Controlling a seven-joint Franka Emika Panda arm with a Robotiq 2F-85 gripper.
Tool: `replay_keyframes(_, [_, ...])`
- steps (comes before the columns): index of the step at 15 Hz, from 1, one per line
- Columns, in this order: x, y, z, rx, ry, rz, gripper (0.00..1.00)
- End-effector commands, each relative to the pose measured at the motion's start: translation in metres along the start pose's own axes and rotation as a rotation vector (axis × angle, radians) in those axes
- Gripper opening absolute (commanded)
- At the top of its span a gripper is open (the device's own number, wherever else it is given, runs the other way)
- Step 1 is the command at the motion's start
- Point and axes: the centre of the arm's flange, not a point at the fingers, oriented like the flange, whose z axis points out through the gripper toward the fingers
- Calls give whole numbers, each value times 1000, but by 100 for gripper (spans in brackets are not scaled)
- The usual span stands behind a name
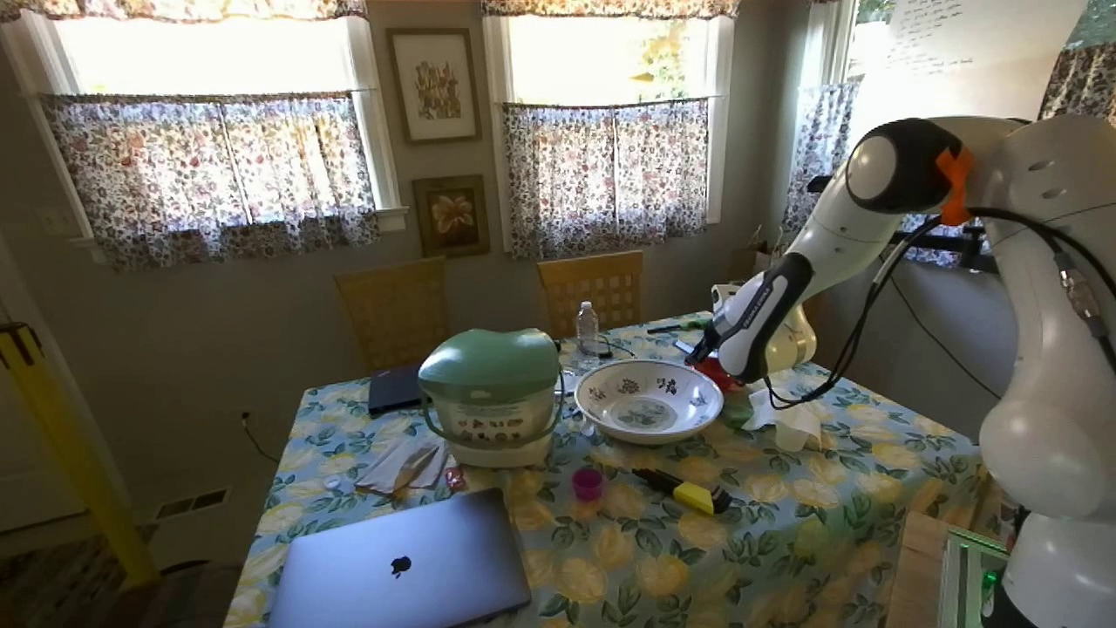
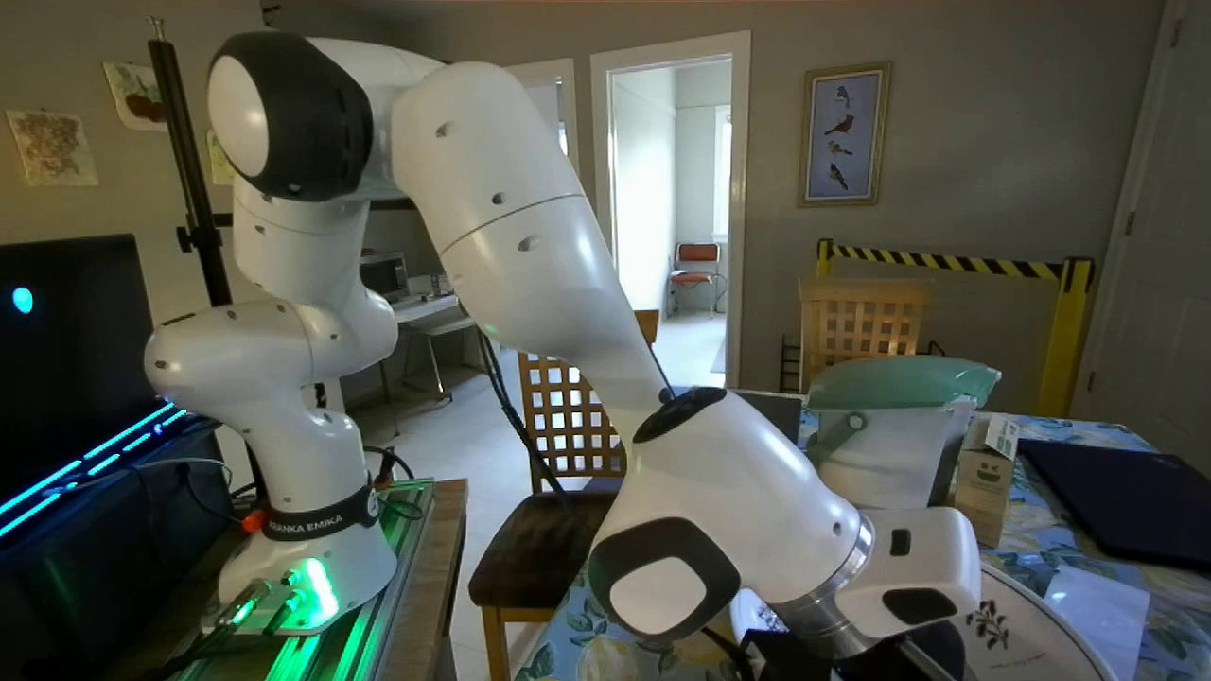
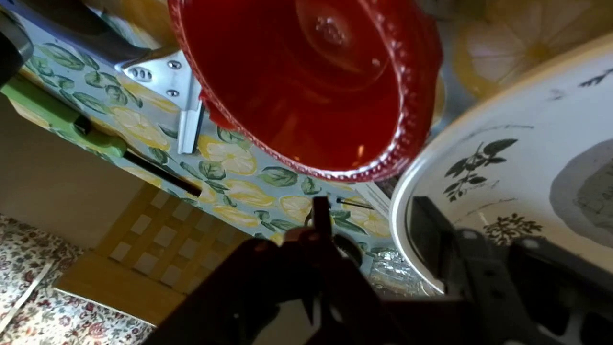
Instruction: Stack the orange bowls
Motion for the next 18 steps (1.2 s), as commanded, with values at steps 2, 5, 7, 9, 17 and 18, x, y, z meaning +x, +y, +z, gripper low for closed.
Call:
replay_keyframes(2, [28, 11, -21, -5, 83, -33, 88])
replay_keyframes(5, [46, 15, -40, -27, 58, -55, 100])
replay_keyframes(7, [52, 22, -51, -78, -31, -51, 100])
replay_keyframes(9, [53, 37, -62, -12, -134, -27, 100])
replay_keyframes(17, [66, 45, -92, 166, -359, 67, 100])
replay_keyframes(18, [66, 47, -95, 165, -375, 84, 100])
